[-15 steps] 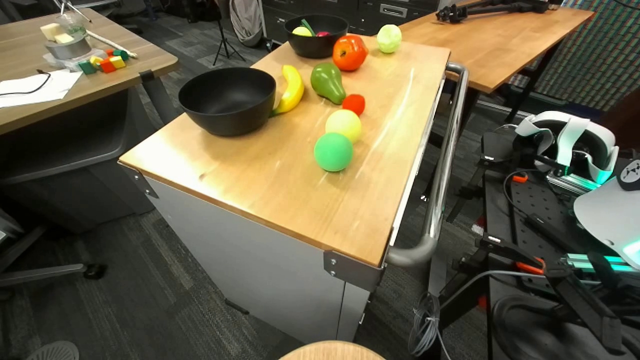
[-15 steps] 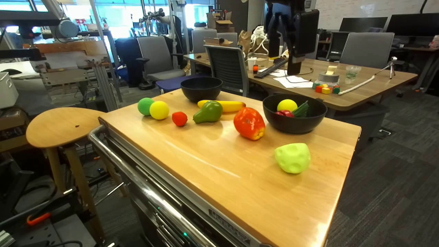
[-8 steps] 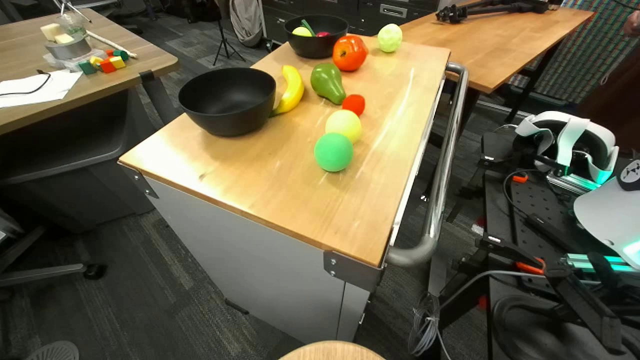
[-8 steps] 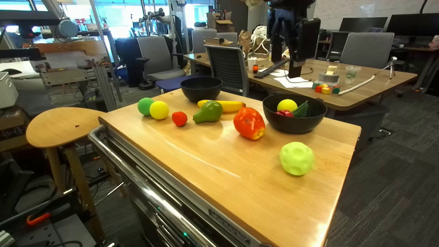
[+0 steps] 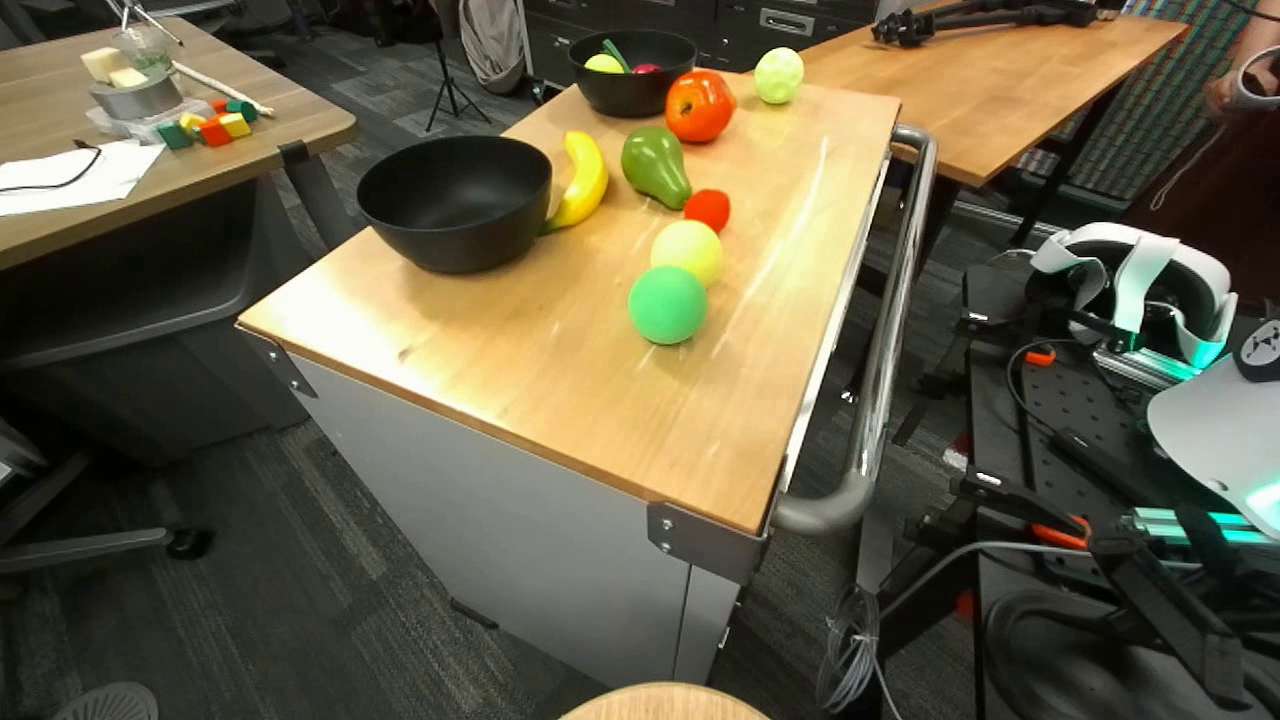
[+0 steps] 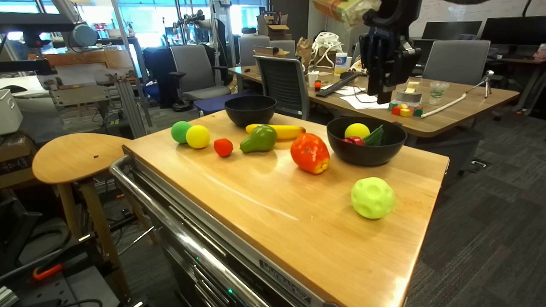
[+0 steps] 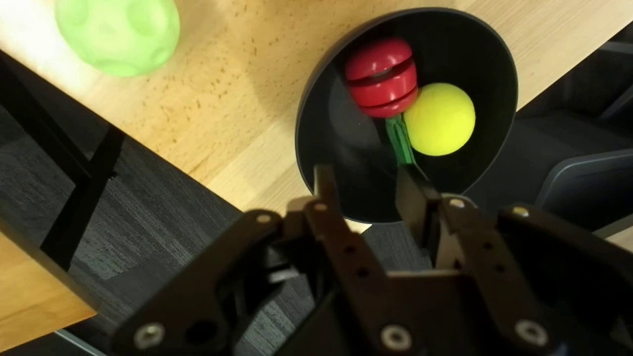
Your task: Pick the fruits in the bowls and put them on the table
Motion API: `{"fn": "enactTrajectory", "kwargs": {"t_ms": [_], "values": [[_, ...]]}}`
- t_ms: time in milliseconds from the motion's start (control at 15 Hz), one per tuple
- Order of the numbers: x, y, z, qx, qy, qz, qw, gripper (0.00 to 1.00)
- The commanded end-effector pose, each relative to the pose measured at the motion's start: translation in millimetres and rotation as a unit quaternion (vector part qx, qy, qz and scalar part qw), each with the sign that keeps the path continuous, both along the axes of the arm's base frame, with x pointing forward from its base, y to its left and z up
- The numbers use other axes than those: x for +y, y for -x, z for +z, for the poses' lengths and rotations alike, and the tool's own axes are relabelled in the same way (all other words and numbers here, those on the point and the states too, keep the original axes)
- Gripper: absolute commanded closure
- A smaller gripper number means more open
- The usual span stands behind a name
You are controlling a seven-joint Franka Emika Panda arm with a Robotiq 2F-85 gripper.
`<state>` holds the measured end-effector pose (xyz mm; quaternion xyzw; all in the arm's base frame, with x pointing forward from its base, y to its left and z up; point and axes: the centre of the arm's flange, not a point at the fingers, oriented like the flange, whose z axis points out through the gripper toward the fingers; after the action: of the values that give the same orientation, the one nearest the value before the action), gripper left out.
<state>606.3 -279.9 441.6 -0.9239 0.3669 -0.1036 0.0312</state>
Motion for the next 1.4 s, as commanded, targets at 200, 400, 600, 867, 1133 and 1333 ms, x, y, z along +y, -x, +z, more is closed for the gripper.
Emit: {"fn": "enactTrajectory", "kwargs": {"t_ms": [200, 400, 600, 867, 1133, 1333], "values": [[-16, -50, -25, -0.002, 0.017, 0.012, 0.9998, 0.08], [-20, -61, -40, -0.014, 0.015, 0.009, 0.9997, 0.0], [-20, -70, -54, -0.021, 0.012, 0.003, 0.9997, 0.04], [-17, -79, -71, -0.02, 0.008, -0.006, 0.9998, 0.12], [-7, -85, -87, -0.022, 0.007, -0.002, 0.9997, 0.15], [1, -91, -100, -0.023, 0.008, 0.001, 0.9997, 0.17]]}}
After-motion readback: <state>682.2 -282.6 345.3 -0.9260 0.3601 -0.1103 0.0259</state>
